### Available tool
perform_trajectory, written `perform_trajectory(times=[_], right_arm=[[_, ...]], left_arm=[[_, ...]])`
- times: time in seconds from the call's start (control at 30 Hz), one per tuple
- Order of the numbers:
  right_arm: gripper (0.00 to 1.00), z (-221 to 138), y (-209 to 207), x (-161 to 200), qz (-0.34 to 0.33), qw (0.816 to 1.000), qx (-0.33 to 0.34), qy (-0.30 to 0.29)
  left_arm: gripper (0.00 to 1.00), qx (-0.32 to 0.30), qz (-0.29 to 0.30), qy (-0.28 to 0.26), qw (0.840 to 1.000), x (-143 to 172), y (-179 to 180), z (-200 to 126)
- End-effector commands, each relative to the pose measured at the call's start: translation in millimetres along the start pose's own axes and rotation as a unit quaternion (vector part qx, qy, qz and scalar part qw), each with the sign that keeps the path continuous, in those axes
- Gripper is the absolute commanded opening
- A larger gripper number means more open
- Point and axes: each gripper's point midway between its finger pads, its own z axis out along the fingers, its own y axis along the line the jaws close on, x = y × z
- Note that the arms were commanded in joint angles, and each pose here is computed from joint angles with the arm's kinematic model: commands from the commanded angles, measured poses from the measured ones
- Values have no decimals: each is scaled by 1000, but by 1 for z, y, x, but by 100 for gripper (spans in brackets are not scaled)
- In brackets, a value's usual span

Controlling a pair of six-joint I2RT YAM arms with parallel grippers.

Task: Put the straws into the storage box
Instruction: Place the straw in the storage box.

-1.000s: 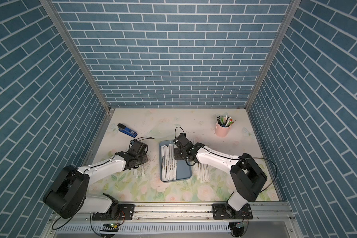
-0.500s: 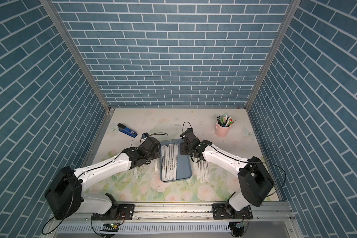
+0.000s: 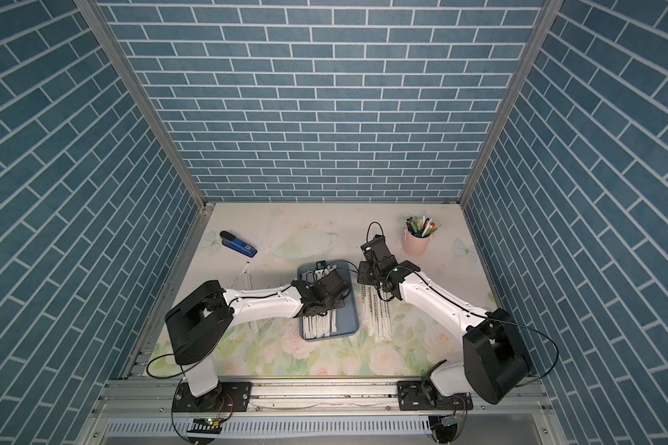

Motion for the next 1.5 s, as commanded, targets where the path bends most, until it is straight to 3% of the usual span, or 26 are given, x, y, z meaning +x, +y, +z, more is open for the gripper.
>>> perform_trajectory(times=[0.0, 0.77, 1.0, 1.47], right_arm=[[25, -6, -5, 3, -12, 1000, 2, 0], [24, 0, -2, 4, -13, 1000, -9, 7], [23, 2, -1, 7, -14, 1000, -12, 12], [22, 3, -5, 13, -16, 1000, -11, 19]], left_arm=[[0, 4, -4, 10, 1000, 8, -6, 5], [6, -29, 0, 10, 1000, 11, 9, 6], [15, -23, 1, 2, 1000, 4, 4, 2], [23, -13, 11, -32, 999, -22, -7, -22]])
